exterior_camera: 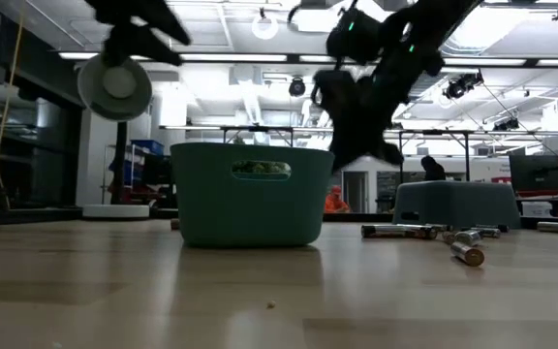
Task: Sort batteries
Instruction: Adjust the green bin
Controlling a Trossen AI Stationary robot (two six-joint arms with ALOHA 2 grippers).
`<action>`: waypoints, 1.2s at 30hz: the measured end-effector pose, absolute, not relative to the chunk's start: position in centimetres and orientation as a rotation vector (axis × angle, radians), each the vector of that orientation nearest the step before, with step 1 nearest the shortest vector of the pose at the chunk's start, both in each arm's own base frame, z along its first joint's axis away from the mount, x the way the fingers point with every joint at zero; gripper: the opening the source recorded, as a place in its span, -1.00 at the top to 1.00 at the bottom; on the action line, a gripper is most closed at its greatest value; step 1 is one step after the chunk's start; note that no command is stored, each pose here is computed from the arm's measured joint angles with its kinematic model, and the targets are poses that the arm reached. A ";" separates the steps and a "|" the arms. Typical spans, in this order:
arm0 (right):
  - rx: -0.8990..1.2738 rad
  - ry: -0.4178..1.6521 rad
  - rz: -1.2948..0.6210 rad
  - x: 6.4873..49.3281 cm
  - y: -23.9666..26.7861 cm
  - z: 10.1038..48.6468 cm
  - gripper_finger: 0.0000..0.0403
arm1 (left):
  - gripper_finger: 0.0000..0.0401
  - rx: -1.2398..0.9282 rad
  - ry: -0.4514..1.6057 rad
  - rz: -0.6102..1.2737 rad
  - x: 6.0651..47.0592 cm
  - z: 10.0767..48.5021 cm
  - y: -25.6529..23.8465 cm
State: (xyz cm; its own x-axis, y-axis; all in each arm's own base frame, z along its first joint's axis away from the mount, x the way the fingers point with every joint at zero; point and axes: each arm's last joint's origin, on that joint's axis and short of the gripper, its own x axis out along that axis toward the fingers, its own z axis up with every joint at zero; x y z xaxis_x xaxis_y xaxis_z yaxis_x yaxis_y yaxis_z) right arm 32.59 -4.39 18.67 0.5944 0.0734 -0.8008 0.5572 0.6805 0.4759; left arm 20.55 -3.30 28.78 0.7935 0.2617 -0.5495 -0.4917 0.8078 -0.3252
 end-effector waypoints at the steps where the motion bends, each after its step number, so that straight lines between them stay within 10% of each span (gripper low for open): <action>1: 0.789 0.935 -0.310 32.9 -4.0 17.9 1.00 | 0.19 -0.501 0.499 0.436 19.9 28.4 -3.6; 18: 0.639 0.960 0.044 39.8 6.0 16.1 1.00 | 0.19 -0.600 0.546 0.634 17.8 23.4 -4.3; 36: 0.499 0.981 -0.468 38.5 -5.4 19.6 1.00 | 0.19 -0.478 0.499 0.735 19.3 24.3 2.6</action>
